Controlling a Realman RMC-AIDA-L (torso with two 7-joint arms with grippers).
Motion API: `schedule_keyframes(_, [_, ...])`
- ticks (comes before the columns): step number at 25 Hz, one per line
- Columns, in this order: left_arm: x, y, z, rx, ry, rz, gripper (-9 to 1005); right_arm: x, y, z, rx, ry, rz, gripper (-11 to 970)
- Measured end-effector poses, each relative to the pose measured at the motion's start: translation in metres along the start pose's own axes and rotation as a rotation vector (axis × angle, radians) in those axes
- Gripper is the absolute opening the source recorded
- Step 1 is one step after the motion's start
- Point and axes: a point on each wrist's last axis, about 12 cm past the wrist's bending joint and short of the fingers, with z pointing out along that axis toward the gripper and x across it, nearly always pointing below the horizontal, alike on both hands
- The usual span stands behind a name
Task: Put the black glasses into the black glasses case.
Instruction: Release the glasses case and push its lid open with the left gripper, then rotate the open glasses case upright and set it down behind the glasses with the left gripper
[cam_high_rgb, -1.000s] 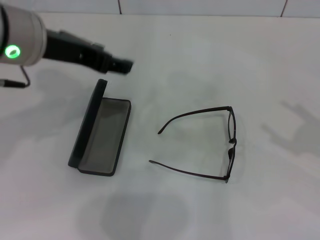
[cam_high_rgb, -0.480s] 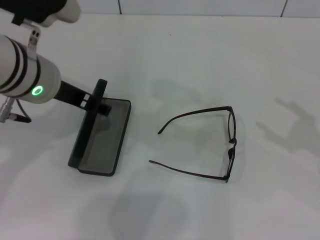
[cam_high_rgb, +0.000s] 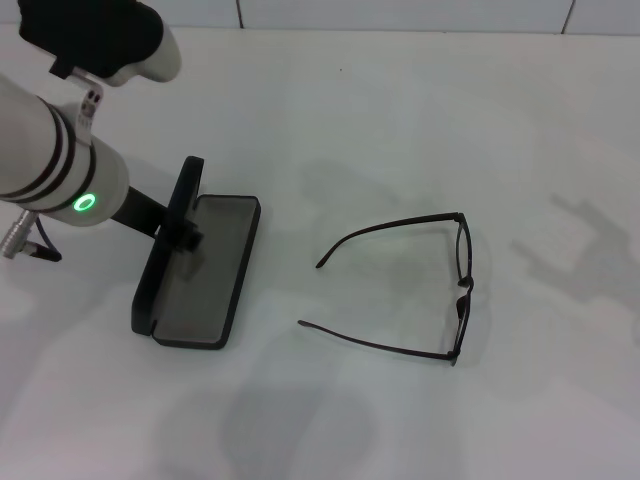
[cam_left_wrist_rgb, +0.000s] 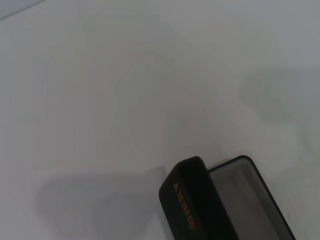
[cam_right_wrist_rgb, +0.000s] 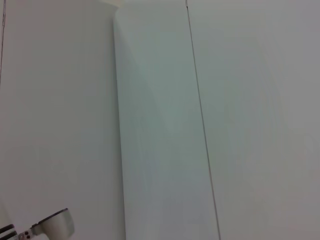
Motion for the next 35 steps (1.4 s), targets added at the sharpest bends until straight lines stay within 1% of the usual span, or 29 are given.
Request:
schedule_keyframes(3, [0.0, 0.0, 0.0, -0.001, 0.001, 0.004, 519, 0.0, 0.0, 0.001, 0.0, -0.005, 0.001, 852])
schedule_keyframes(9, [-0.001, -0.001, -0.001, -0.003, -0.003, 0.02, 288, 0.001, 0.001, -0.001, 0.004, -0.006, 0.006, 851])
schedule_keyframes(14, [-0.006, -0.003, -0.005, -0.004, -0.017, 0.059, 193, 0.002, 0.004, -0.005, 0.015, -0.016, 0.018, 849])
schedule_keyframes(17, [-0.012, -0.006, -0.011, -0.008, -0.043, 0.091, 193, 0.002, 0.004, -0.006, 0.016, -0.019, 0.019, 849])
schedule_keyframes(19, [-0.018, -0.008, -0.018, -0.015, -0.081, 0.131, 193, 0.001, 0.005, -0.007, 0.015, -0.021, 0.019, 848])
schedule_keyframes(21, [-0.027, -0.012, -0.025, -0.027, -0.138, 0.213, 193, 0.001, 0.005, -0.007, 0.012, -0.024, 0.019, 848])
schedule_keyframes(24, [-0.042, -0.026, -0.027, -0.048, -0.238, 0.401, 193, 0.0, 0.007, -0.008, 0.007, -0.03, 0.019, 847])
schedule_keyframes(25, [-0.047, -0.035, -0.024, -0.058, -0.28, 0.496, 193, 0.0, 0.008, -0.01, 0.007, -0.033, 0.02, 847])
schedule_keyframes(26, [-0.05, -0.039, -0.022, -0.064, -0.302, 0.543, 193, 0.0, 0.008, -0.011, 0.007, -0.036, 0.02, 846])
schedule_keyframes(27, [-0.054, -0.045, -0.017, -0.074, -0.338, 0.619, 192, 0.0, 0.009, -0.013, 0.009, -0.04, 0.022, 846])
schedule_keyframes(30, [-0.064, -0.056, -0.004, -0.103, -0.423, 0.736, 192, -0.001, 0.013, -0.022, 0.033, -0.06, 0.029, 845])
schedule_keyframes(31, [-0.069, -0.062, 0.002, -0.119, -0.462, 0.793, 192, -0.001, 0.015, -0.026, 0.045, -0.07, 0.03, 845])
schedule_keyframes(33, [-0.072, -0.068, 0.011, -0.135, -0.494, 0.865, 192, -0.001, 0.018, -0.033, 0.068, -0.089, 0.033, 845])
schedule_keyframes(35, [-0.073, -0.076, 0.023, -0.159, -0.526, 0.964, 192, -0.001, 0.02, -0.041, 0.089, -0.101, 0.034, 844])
